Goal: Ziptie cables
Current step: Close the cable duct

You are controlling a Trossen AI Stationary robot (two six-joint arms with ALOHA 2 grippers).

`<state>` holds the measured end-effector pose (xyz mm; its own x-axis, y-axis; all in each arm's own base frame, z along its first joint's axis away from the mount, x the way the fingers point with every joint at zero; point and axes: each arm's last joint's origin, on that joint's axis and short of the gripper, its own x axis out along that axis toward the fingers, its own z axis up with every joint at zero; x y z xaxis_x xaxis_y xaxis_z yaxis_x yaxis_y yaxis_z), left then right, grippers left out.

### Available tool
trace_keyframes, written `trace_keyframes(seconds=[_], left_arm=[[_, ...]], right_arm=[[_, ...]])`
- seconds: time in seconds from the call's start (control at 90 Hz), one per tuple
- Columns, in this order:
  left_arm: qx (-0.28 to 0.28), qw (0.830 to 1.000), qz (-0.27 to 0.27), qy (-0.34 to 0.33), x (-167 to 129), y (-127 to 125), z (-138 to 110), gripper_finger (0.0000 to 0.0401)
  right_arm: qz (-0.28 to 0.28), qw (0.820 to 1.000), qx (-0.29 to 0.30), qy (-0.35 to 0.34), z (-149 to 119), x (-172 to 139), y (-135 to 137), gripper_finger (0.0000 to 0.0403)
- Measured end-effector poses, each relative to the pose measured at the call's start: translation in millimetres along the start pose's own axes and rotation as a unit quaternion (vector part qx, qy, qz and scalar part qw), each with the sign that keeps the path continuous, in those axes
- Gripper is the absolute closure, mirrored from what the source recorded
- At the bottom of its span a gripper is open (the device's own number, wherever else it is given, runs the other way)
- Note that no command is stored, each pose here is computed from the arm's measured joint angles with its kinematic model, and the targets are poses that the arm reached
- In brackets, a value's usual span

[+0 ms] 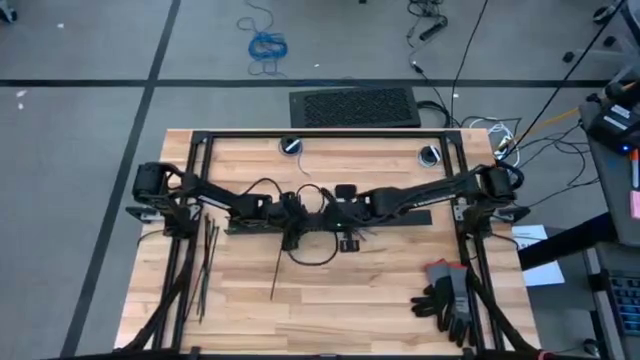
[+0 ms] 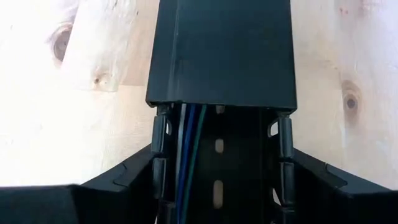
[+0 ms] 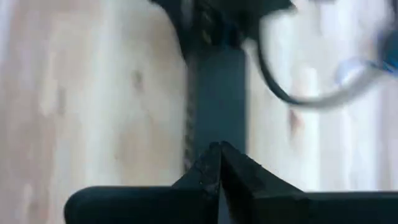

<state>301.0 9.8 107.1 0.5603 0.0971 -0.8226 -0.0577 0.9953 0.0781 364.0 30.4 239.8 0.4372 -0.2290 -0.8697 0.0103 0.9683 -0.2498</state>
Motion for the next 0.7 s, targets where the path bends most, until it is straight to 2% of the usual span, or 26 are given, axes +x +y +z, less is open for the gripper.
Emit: trace_keyframes(seconds=[0.178, 0.278, 0.333, 0.478, 0.611, 0.7], left_arm=[[0.008, 1.000, 0.000, -0.001, 0.0, 0.0, 0.1, 0.0141], [0.008, 1.000, 0.000, 0.000, 0.0, 0.0, -0.1, 0.0141], [0.008, 1.000, 0.000, 0.000, 0.0, 0.0, -0.2, 0.0141], [0.009, 1.000, 0.001, -0.005, 0.1, 0.0, 0.6, 0.0141], [0.012, 1.000, 0.003, -0.015, 0.3, 0.3, 2.4, 0.0141], [0.011, 1.000, 0.004, -0.020, 0.4, 0.3, 3.4, 0.0141]], right_arm=[[-0.005, 0.999, 0.009, 0.031, -11.3, 4.1, 1.7, 0.0403], [0.013, 1.000, 0.015, -0.014, -22.5, 11.6, -0.8, 0.0403], [0.027, 0.998, 0.043, -0.028, -34.6, 12.8, -8.1, 0.0403], [0.015, 0.991, 0.119, -0.055, -76.0, 19.4, -23.7, 0.0403], [0.065, 0.972, 0.155, -0.166, -84.8, 25.3, -23.8, 0.0403], [0.073, 0.969, 0.155, -0.177, -90.1, 34.3, -20.1, 0.0403]])
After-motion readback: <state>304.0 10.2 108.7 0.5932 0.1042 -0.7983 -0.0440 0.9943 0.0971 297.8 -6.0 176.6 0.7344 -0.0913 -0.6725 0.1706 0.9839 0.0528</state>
